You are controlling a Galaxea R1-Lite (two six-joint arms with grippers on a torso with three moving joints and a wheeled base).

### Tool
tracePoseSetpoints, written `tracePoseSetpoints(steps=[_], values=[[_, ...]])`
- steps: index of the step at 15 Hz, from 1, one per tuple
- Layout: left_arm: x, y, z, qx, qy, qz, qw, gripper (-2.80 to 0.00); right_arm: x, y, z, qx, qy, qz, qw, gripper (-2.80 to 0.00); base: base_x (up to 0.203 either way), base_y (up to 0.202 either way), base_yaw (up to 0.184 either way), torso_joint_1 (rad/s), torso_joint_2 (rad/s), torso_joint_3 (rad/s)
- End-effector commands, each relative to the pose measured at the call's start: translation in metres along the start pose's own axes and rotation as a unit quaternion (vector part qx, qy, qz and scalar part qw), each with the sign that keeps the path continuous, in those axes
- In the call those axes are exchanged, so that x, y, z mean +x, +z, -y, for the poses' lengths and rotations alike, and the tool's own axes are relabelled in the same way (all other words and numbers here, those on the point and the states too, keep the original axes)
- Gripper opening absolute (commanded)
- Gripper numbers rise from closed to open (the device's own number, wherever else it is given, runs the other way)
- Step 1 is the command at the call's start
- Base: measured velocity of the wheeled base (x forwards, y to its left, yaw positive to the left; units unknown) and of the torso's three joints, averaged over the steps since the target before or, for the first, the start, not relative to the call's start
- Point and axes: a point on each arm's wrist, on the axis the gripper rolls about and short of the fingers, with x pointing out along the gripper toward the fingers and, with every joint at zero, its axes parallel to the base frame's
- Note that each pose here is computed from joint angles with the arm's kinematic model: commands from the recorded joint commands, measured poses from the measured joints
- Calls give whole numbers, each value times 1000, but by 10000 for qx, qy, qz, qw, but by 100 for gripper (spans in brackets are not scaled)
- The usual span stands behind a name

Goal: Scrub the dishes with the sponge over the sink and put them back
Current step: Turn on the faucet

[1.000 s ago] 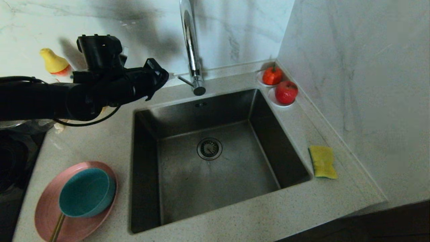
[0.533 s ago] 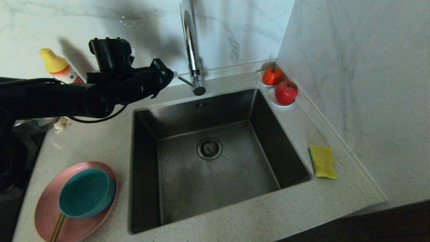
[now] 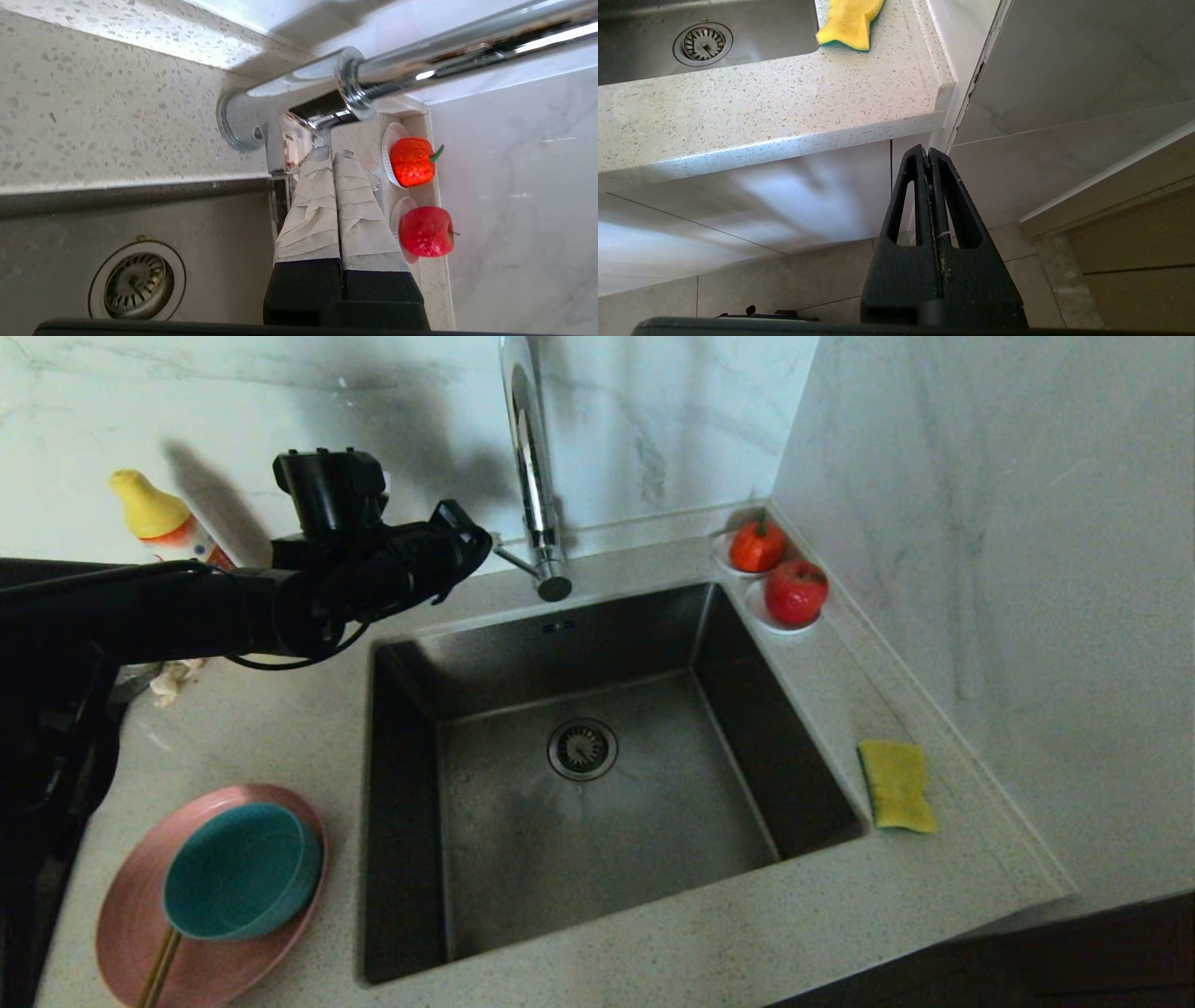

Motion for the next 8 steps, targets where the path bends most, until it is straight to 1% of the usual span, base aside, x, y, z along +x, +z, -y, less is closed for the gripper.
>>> tracePoseSetpoints(steps=[1,6,8], values=[[8,-4,-6,-28,7,-22,10000,-280,0,0,0,0,2,-2,10000,-280,0,0,0,0,0,0],[12,2,-2,-23,-95,-51,9999,-280,0,0,0,0,1,-2,10000,-280,0,0,0,0,0,0],[12,3,-1,-18,-209,-99,9997,-280,0,0,0,0,-4,-2,10000,-280,0,0,0,0,0,0]])
